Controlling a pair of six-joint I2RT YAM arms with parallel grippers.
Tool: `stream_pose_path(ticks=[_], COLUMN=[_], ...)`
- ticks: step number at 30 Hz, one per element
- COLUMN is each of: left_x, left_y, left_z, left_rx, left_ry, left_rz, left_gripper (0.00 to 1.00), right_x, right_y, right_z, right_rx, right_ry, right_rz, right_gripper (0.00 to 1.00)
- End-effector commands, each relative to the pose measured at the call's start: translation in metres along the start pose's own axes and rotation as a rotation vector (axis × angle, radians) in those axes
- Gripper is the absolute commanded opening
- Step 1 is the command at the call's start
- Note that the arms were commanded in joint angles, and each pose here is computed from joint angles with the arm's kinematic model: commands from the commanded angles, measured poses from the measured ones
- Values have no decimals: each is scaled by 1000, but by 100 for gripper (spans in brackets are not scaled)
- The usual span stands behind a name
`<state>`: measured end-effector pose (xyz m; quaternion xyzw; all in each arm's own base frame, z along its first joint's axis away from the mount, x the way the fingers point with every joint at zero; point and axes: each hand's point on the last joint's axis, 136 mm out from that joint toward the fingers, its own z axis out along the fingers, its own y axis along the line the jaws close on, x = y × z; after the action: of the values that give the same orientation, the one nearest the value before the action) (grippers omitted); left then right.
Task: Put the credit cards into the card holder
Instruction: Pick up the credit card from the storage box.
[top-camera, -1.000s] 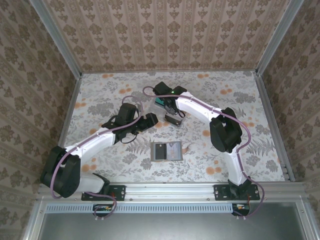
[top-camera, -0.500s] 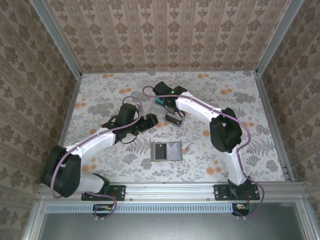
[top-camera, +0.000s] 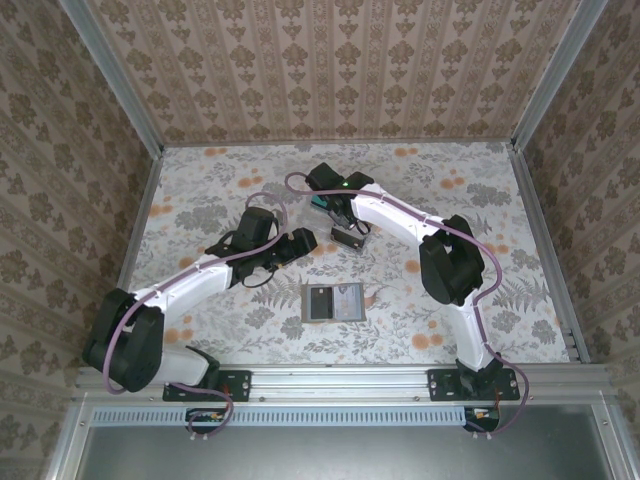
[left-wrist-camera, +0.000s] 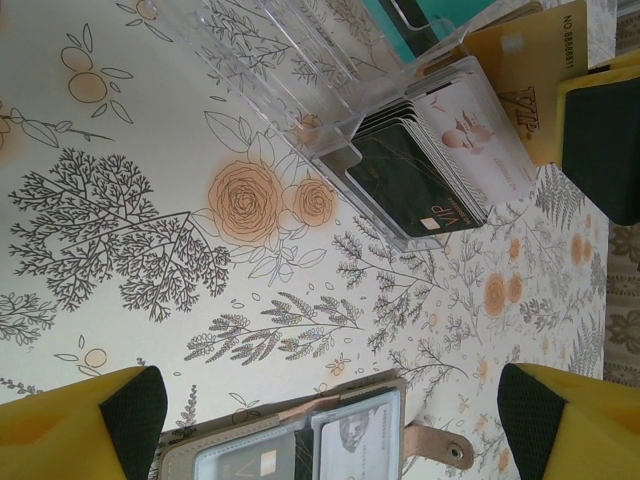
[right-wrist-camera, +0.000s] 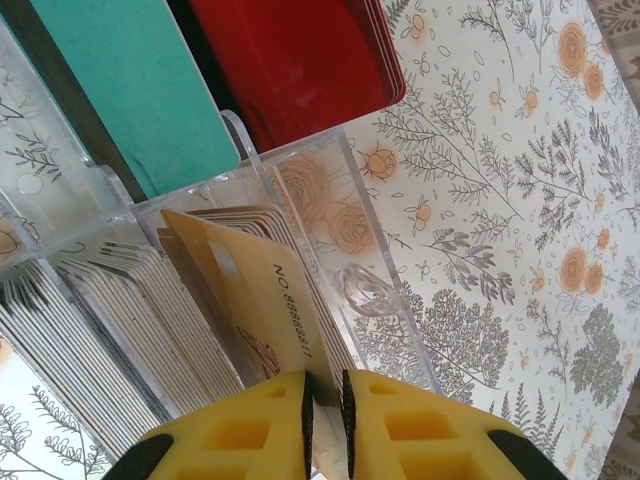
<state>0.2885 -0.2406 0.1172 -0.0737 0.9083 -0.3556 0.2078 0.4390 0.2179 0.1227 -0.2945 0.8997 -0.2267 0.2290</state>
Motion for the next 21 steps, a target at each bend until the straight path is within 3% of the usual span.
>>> stream_pose_path(ticks=[1,21], left_x=[-4,-4], left_y=[-6,-8], left_z=[-1,-3], left_rx=[18,27], left_ry=[3,2], left_rz=[10,9], left_gripper=[89,89], right_x=[-3,-1], right_y=[-25,-23], right_z=[-20,-41], right_rx=[56,-50], right_ry=[-36,-50], right_rz=[34,92], right_gripper=[18,7])
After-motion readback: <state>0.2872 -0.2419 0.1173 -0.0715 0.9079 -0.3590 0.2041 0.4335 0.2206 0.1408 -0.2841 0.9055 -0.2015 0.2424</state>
